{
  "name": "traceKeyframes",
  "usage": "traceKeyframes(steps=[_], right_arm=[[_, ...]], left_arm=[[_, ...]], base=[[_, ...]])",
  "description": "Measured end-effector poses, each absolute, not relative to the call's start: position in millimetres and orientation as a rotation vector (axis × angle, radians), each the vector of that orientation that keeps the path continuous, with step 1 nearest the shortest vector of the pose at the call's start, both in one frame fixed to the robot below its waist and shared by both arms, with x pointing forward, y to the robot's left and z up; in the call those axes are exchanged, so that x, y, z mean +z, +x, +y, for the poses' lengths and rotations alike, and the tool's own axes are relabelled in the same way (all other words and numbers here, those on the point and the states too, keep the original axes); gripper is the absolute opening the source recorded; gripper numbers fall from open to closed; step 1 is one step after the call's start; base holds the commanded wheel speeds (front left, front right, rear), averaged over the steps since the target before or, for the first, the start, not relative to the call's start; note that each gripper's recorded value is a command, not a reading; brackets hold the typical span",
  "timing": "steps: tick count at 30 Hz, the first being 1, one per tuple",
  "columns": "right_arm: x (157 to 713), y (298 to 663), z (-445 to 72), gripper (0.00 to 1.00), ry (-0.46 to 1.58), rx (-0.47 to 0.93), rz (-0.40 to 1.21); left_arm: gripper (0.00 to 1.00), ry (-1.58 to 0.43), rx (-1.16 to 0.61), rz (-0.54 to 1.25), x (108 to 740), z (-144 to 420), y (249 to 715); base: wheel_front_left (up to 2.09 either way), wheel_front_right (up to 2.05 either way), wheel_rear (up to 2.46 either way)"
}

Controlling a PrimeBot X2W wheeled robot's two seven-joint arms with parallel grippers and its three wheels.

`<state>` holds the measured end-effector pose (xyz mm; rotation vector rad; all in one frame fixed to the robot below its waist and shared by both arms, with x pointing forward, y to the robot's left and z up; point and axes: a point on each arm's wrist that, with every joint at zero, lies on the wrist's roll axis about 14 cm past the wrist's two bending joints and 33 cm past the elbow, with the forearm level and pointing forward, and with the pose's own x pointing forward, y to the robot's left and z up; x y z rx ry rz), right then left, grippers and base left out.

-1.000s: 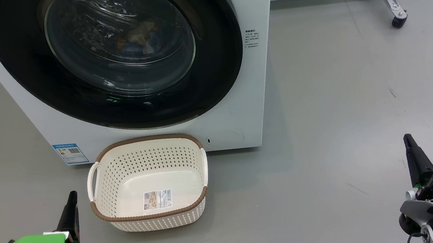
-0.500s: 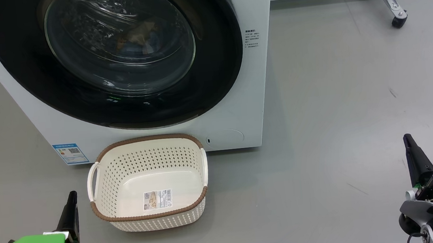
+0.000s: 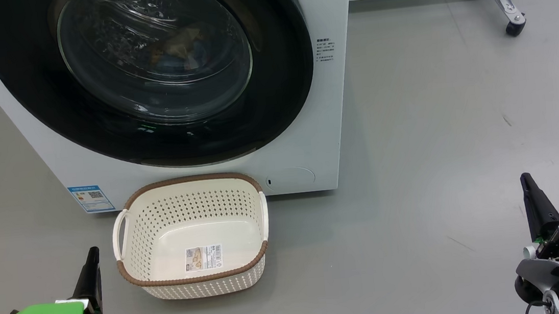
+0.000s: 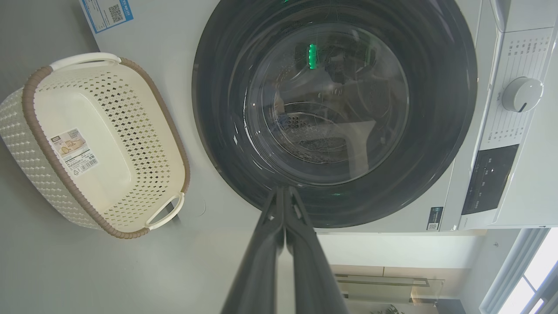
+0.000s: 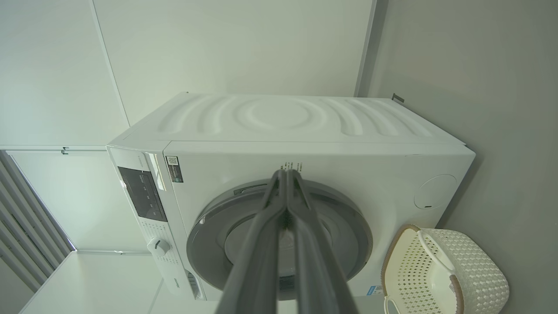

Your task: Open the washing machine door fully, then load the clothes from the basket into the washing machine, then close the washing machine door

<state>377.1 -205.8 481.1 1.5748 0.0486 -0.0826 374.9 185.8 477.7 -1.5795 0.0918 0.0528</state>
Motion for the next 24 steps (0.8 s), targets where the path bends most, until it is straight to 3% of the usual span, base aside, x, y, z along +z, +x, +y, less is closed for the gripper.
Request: traceKeyframes(steps=[24], right_arm=[[481.2, 377.2, -205.6, 0.00, 1.575, -0.082, 0.049]], left_arm=[[0.00, -1.580, 0.054, 0.091, 477.7, 186.2, 374.9]], base=[[0.00, 0.00, 0.00]])
